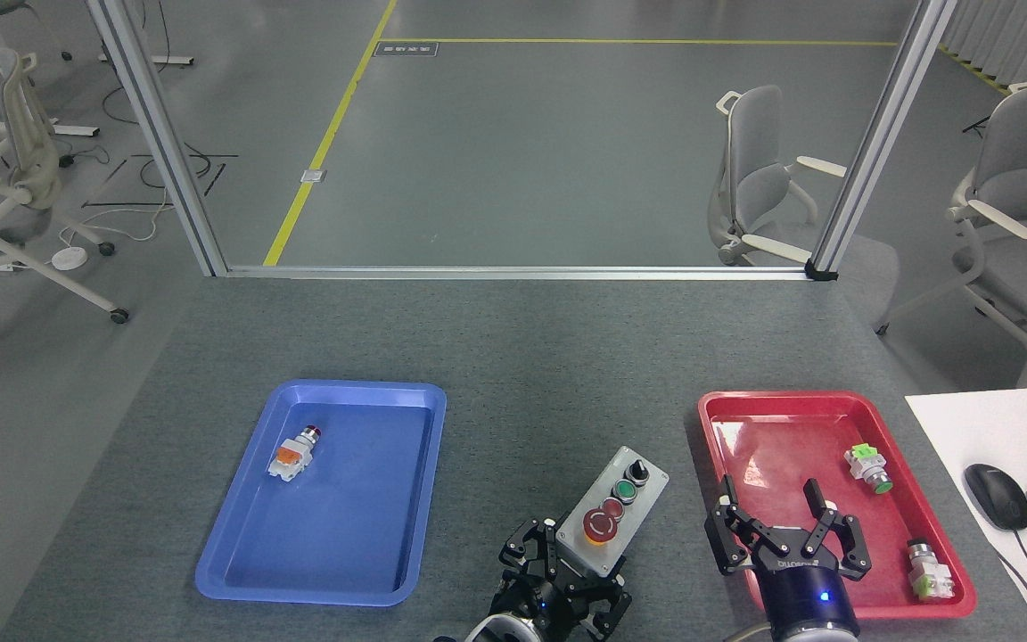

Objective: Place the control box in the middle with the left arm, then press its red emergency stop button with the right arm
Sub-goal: 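Set the control box down, open left gripper and withdraw it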

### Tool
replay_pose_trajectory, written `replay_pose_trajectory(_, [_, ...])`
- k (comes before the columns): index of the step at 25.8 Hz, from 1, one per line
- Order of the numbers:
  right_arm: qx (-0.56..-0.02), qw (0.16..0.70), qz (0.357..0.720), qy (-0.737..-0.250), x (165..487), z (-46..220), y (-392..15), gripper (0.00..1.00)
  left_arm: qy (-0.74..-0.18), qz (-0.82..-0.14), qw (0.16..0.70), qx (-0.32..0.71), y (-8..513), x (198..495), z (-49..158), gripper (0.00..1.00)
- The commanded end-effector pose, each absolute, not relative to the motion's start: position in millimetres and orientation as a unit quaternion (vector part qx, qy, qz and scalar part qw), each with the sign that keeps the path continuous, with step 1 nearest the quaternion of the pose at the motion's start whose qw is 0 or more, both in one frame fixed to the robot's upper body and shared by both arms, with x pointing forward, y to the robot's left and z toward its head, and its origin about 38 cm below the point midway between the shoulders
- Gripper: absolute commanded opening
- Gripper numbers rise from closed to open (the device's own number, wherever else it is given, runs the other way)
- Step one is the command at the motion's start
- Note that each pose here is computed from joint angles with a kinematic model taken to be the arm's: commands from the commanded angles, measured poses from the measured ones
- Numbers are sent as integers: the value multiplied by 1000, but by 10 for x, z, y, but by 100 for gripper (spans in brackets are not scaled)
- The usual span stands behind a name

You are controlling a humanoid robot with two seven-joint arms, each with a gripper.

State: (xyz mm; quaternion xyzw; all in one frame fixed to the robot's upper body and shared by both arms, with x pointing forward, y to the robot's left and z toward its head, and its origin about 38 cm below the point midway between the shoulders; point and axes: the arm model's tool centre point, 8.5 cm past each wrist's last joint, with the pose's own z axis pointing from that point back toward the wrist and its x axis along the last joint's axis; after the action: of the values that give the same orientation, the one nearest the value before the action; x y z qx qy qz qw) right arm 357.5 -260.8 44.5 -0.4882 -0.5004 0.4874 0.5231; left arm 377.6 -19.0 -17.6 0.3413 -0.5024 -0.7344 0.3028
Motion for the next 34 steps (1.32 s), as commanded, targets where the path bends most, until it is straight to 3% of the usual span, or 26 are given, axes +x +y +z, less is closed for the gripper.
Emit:
replay_pose_trajectory(1, [-488,524,487,-501,3579,444,-2600,97,-501,-733,305,344,-175,3791,-171,83])
replay_pose_trajectory(2, [-487,523,489,-501,3574,438,-2593,97,-502,-731,306,345,-172,3797,-164,91])
replay_pose_trajectory(4, [-487,524,488,-500,3574,438,-2595,97,-505,-728,306,347,-172,3807,-135,96])
replay_pose_trajectory(10, [-485,525,488,-501,3573,422,-2576,97,-509,-729,304,342,-141,3773,-160,98])
replay_pose_trajectory(12, [-484,525,488,-502,3573,421,-2559,95,-522,-720,298,347,-103,3756,-79,99])
replay_pose_trajectory(18, [-472,523,494,-510,3571,387,-2417,85,-534,-710,270,370,639,3497,55,99])
replay_pose_trajectory(24, [-460,521,500,-516,3569,372,-2316,60,-536,-702,281,375,1357,3230,157,99])
replay_pose_trajectory(30, [-440,508,513,-534,3573,374,-2168,33,-556,-635,334,419,2423,3333,666,99])
replay_pose_trajectory(34, [-413,491,532,-553,3566,374,-2047,3,-585,-547,392,452,3159,3468,1028,99])
